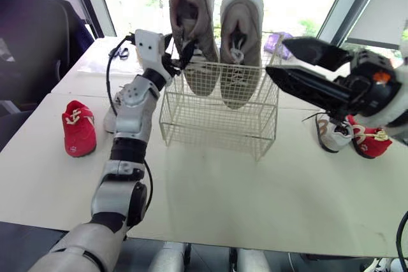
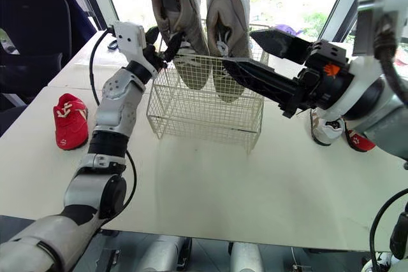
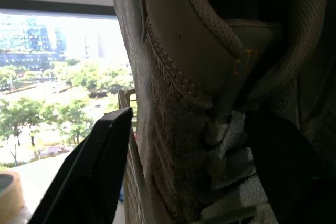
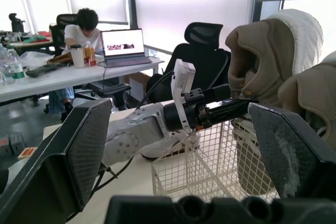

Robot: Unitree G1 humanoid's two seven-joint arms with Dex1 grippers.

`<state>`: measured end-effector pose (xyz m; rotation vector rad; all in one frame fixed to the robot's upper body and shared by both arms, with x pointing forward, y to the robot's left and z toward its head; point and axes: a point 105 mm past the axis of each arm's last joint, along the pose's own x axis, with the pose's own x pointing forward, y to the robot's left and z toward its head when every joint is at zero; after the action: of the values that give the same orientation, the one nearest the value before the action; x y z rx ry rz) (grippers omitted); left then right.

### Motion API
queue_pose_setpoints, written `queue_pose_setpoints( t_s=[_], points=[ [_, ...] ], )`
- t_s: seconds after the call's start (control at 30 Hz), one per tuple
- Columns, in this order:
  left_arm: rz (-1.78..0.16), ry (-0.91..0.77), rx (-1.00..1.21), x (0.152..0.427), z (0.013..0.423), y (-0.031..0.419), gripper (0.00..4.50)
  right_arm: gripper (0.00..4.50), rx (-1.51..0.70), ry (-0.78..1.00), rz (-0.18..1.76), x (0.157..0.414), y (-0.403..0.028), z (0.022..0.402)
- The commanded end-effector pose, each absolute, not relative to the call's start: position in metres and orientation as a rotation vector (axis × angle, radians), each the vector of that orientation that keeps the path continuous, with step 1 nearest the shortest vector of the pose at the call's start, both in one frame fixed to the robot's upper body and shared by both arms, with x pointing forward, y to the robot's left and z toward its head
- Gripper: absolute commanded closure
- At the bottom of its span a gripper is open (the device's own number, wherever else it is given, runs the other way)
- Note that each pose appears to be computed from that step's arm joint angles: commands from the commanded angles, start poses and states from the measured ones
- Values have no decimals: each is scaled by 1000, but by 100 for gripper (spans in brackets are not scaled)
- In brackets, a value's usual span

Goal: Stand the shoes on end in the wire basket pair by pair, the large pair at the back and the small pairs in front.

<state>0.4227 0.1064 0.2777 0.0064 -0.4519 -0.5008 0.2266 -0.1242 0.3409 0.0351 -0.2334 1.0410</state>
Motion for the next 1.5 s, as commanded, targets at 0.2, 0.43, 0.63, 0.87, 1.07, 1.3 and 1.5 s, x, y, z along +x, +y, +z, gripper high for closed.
queue_pose_setpoints(
  t_s=[0.2, 0.43, 0.63, 0.87, 1.07, 1.3, 1.5],
  points=[
    [-623, -425, 122, 379, 306, 118, 23, 0, 49, -251, 1025, 233, -131, 332],
    [-819, -240, 86, 336, 309, 142, 10, 0, 57, -224, 884, 261, -153, 311],
    [-1069, -22, -11, 286, 279, 122, 10, 0, 204, -463, 452, 279, -249, 336],
    [-1189, 5, -146, 252, 243, 67, 10, 0, -76, -184, 135, 273, -311, 264],
    [-1327, 43, -142, 216, 216, 46, 10, 0, -46, -149, -18, 254, -335, 232],
    [-1341, 78, -68, 214, 200, 42, 10, 0, -38, 6, -57, 251, -328, 173],
    [-1388, 106, -41, 206, 193, 40, 10, 0, -20, 29, -78, 271, -320, 140]
  ],
)
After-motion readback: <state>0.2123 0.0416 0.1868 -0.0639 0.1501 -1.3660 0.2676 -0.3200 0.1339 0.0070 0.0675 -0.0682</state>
